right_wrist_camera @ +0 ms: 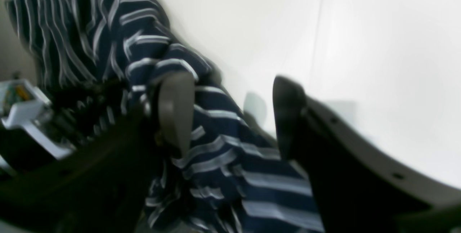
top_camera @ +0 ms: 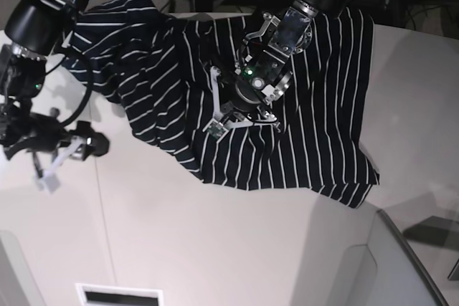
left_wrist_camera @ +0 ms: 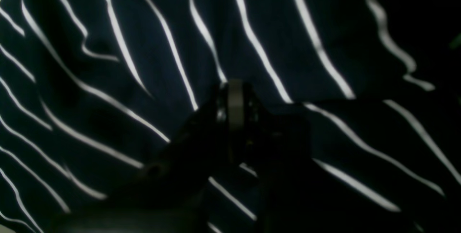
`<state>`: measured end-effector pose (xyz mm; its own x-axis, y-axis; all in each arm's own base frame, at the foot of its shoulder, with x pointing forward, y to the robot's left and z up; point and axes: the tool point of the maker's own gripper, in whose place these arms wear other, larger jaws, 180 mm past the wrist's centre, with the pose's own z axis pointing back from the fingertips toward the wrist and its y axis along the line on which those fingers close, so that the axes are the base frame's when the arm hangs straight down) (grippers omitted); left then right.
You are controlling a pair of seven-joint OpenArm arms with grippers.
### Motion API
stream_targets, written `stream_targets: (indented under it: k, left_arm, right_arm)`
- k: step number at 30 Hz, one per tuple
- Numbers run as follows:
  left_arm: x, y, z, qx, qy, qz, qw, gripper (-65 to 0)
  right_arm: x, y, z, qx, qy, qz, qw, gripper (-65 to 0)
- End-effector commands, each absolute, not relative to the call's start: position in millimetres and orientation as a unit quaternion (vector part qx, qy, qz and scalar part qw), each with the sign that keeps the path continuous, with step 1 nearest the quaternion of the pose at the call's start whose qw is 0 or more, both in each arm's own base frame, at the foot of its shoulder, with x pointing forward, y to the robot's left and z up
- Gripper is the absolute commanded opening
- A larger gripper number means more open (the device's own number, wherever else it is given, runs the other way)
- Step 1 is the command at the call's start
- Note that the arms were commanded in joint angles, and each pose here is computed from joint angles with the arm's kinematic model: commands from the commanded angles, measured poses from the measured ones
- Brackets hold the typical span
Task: Layout the t-shirt on the table in an organized manner, then fold the t-shirt properly
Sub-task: 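Grasp the shirt hem with the right gripper and lift it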
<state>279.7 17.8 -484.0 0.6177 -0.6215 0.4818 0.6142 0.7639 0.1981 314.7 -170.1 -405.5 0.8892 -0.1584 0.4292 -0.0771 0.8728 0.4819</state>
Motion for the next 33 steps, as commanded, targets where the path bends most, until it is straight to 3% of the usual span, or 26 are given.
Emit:
stream_targets:
  k: [1,14,17,21,22,33]
  left_arm:
    - [288.4,13.8,-476.0,0.006,-0.287,-0.34,0.895,-65.0]
    - [287.5,12.9,-477.1,0.005,-0.285,-0.34,0.896,-65.0]
    - [287.5,12.9,-477.1,0.005,-0.285,-0.34,0.896,-65.0]
    - [284.2,15.2,-483.8,0.006,-0.275,-0.341,0.899,-65.0]
    - [281.0,17.2,-488.9,0.007,-0.267,-0.342,0.901,-65.0]
    - [275.6,21.4,-497.1,0.009,-0.255,-0.343,0.904,-65.0]
  right_arm:
    - [321.3,-162.4,-402.4,0.27,-0.239,-0.008,0.933,-31.7]
    - [307.9,-115.4,-447.4,0.33,-0.182,-0.011,0.926,-32.0]
    - [303.6,-113.2,-452.6,0.335,-0.171,-0.016,0.926,-40.5]
    - [297.7,-110.3,-459.3,0.344,-0.149,-0.02,0.927,-63.0]
    - [297.5,-108.9,-459.9,0.346,-0.143,-0.019,0.927,-65.0]
    - [339.6,-147.2,-429.2,0.312,-0.187,-0.008,0.931,-65.0]
